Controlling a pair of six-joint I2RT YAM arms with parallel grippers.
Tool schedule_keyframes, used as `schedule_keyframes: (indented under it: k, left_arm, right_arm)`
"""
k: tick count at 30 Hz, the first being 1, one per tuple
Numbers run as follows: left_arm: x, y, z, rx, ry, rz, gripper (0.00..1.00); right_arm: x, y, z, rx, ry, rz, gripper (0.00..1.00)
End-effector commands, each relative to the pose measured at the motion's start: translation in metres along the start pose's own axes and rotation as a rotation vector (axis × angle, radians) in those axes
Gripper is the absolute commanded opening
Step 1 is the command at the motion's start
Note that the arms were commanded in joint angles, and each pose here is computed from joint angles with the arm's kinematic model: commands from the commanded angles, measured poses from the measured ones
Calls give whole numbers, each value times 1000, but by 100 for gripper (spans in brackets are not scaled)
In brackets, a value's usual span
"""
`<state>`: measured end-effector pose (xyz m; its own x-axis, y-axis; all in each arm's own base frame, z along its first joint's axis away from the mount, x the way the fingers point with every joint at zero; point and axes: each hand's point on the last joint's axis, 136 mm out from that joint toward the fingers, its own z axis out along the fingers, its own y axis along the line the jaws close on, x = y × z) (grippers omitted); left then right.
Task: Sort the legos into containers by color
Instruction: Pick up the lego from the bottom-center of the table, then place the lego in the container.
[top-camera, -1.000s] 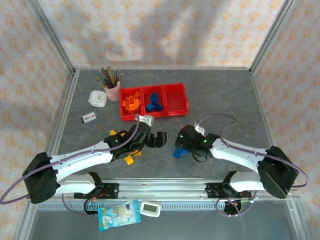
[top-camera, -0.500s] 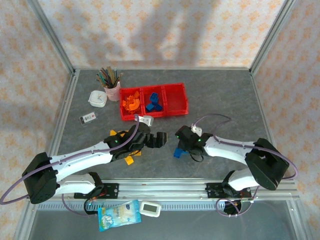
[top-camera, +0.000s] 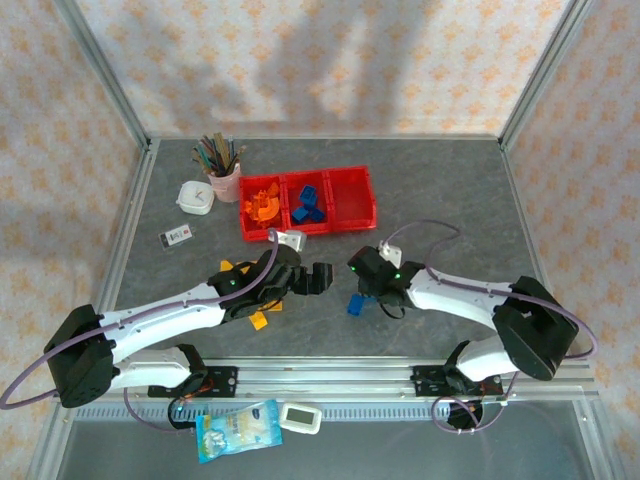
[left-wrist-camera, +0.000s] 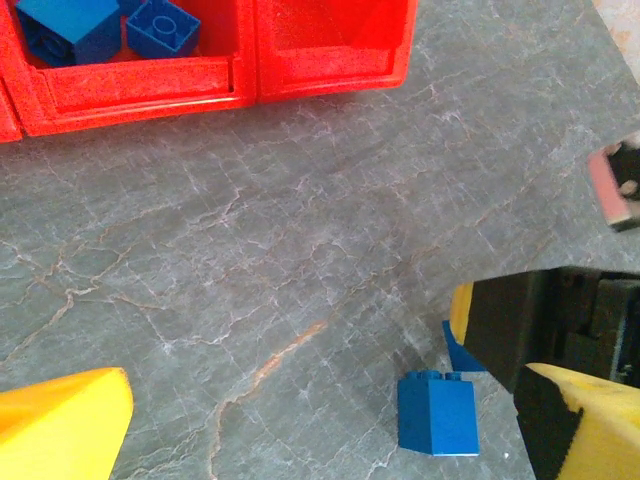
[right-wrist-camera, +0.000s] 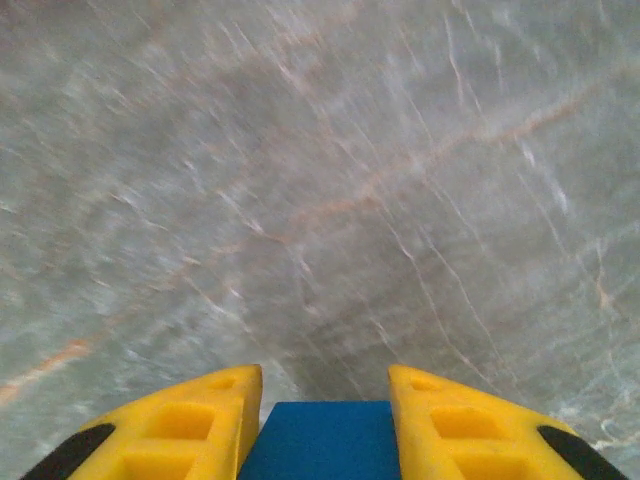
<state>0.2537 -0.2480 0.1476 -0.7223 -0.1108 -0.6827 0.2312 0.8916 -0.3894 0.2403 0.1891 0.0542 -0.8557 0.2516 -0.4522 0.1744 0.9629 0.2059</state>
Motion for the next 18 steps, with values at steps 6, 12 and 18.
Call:
schedule_keyframes:
  k: [6,12,18]
  left_arm:
    - [-47,10,-32,-68,-150,-55,99]
    - [-62,47,-41,-148,-167,-118,99]
    - [-76,85,-53,-251,-220,-168,99]
  right_arm:
    - [-76,47,-39,-45,-207,-77,27]
    - [-112,120,-37,-160,-243,-149,27]
    - [-152,188,-24,-274,-303,-182,28]
